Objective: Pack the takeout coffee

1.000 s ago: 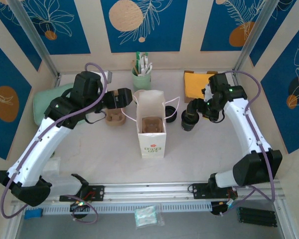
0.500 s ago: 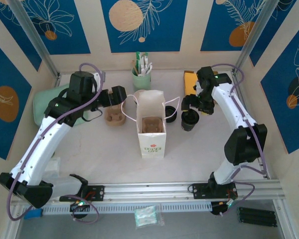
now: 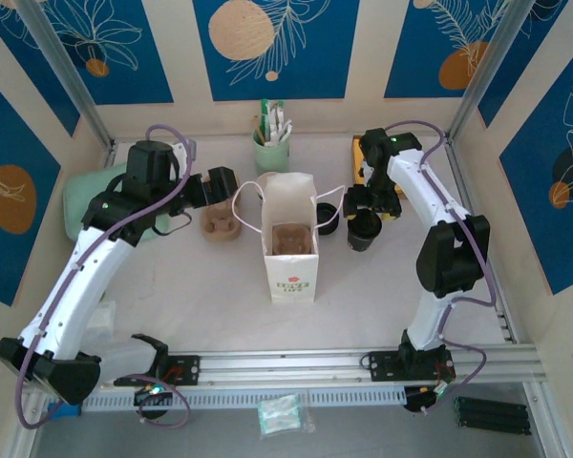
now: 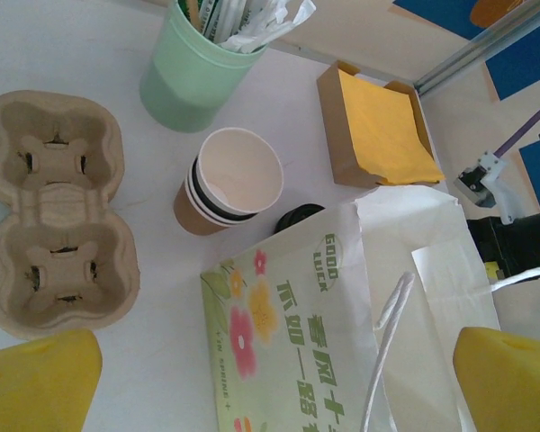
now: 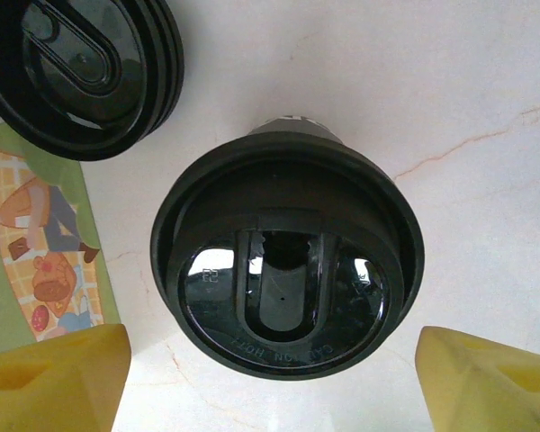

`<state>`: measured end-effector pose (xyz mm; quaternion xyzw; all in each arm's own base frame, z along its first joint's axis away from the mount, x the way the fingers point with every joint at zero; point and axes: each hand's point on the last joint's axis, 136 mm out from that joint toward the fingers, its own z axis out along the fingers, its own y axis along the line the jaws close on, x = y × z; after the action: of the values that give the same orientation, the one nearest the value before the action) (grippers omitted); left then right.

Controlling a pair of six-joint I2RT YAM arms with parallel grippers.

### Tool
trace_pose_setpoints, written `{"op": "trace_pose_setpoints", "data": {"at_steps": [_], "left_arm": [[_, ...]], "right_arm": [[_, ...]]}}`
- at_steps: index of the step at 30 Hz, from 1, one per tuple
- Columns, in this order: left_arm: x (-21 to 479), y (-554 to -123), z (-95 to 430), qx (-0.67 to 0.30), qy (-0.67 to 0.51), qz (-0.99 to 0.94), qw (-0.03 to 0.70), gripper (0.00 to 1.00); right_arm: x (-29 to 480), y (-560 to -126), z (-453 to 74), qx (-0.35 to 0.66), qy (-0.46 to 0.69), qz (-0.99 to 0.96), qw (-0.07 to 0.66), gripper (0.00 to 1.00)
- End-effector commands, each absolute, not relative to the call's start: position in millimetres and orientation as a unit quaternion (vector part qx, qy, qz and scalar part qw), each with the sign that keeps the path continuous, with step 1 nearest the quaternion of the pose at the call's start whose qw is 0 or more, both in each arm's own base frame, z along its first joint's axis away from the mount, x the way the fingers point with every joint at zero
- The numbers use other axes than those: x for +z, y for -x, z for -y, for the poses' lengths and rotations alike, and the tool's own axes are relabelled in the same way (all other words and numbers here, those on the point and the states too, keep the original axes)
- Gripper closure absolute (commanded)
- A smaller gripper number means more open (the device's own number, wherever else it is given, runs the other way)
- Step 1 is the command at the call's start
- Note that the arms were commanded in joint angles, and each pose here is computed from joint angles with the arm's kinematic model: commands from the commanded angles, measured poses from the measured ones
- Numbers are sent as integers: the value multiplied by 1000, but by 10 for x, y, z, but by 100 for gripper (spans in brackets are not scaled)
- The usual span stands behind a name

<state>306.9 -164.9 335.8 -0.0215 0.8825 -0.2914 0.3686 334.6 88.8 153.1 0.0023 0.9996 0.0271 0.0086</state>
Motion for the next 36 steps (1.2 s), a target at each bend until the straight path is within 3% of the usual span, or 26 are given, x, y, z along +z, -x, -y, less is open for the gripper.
{"op": "trace_pose_setpoints", "data": {"at_steps": [1,26,36], "left_arm": [[3442,-3054,1631,-308,24,-873,378,0],[3413,-3034,1600,-313,31,-872,376,1],[3428,-3028,1595,-316,31,-870,377,1]], "right_arm": [[1516,-3301,-881,15,10,-1000,-8,19],[1216,-3243,-903,0,20,-999,-43,23],[1356,-3287,-1009,-2,30,-999,-22,23]]}}
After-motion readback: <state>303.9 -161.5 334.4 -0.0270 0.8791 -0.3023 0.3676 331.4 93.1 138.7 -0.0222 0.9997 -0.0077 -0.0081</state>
